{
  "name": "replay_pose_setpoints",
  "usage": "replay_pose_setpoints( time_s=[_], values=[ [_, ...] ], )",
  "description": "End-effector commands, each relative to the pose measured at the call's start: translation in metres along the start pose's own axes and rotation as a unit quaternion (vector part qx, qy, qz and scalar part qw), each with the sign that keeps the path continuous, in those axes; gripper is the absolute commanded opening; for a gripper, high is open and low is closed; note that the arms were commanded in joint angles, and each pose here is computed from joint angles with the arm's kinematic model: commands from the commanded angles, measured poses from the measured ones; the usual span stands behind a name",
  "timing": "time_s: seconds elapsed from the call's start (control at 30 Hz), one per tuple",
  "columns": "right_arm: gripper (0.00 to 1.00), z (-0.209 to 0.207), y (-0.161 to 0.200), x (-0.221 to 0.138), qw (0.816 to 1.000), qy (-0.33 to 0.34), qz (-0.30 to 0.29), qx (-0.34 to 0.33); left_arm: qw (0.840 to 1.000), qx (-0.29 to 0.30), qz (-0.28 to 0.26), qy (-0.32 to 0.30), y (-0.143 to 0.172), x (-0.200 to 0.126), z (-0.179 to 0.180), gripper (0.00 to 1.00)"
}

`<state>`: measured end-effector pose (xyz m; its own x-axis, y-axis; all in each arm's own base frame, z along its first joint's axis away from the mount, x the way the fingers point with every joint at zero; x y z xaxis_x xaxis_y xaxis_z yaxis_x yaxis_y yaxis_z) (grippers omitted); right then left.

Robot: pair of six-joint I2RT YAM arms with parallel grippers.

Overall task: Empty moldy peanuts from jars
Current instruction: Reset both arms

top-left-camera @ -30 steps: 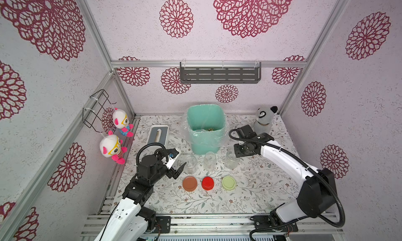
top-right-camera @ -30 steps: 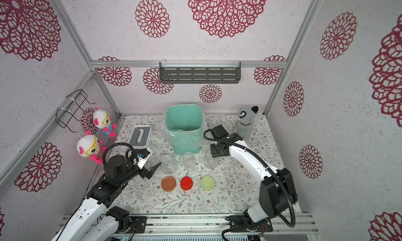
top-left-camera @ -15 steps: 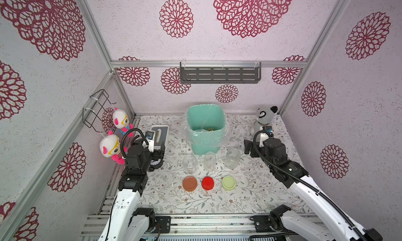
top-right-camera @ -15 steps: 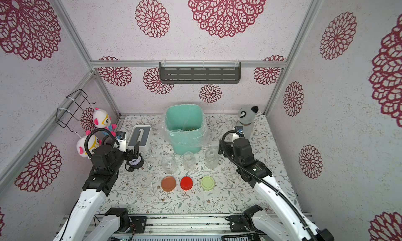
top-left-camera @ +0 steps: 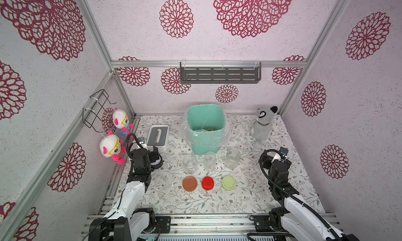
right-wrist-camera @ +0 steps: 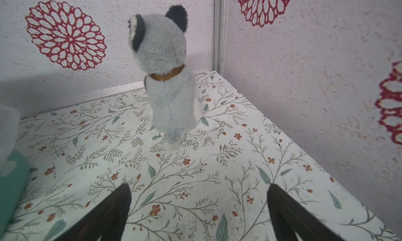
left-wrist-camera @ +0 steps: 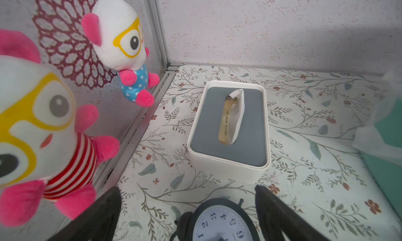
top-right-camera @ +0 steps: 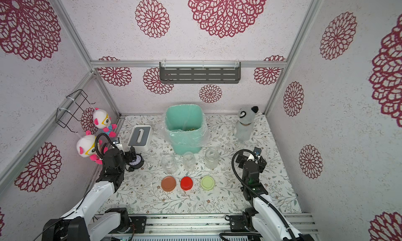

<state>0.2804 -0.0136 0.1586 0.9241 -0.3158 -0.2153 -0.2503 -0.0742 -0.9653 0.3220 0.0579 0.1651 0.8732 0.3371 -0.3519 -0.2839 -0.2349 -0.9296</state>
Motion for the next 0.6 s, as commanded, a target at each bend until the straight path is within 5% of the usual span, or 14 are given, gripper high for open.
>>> replay_pose_setpoints(
  time_s=[0.0,0.2,0.57],
  values=[
    [0.99,-0.006,-0.026,0.002,0.997,0.020,-0.071,0.012,0.998,-0.038,-0.045,-0.018,-0.014,0.004,0.007,0.97],
    [0.99,0.001,-0.009,0.010,0.998,0.006,-0.066,-0.019,0.996,-0.067,-0.048,-0.038,0.008,0.015,0.016,0.97],
    [0.99,0.025,0.001,0.034,0.994,-0.051,-0.069,-0.063,0.992,-0.066,-0.105,-0.009,-0.004,0.032,0.006,0.97]
  ],
)
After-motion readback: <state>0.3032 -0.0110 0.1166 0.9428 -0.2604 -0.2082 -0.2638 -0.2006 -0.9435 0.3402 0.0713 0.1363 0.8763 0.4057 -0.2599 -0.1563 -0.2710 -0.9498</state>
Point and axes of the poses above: each gripper's point midway between its finger pads, its own x axis out along the fingers, its own z axis along the line the jaws close on, y = z × x, the point moved 2 cm from there along -x, back along the fingers, and after that the axes turned 13 degrees about -x, right-handed, at the moved point
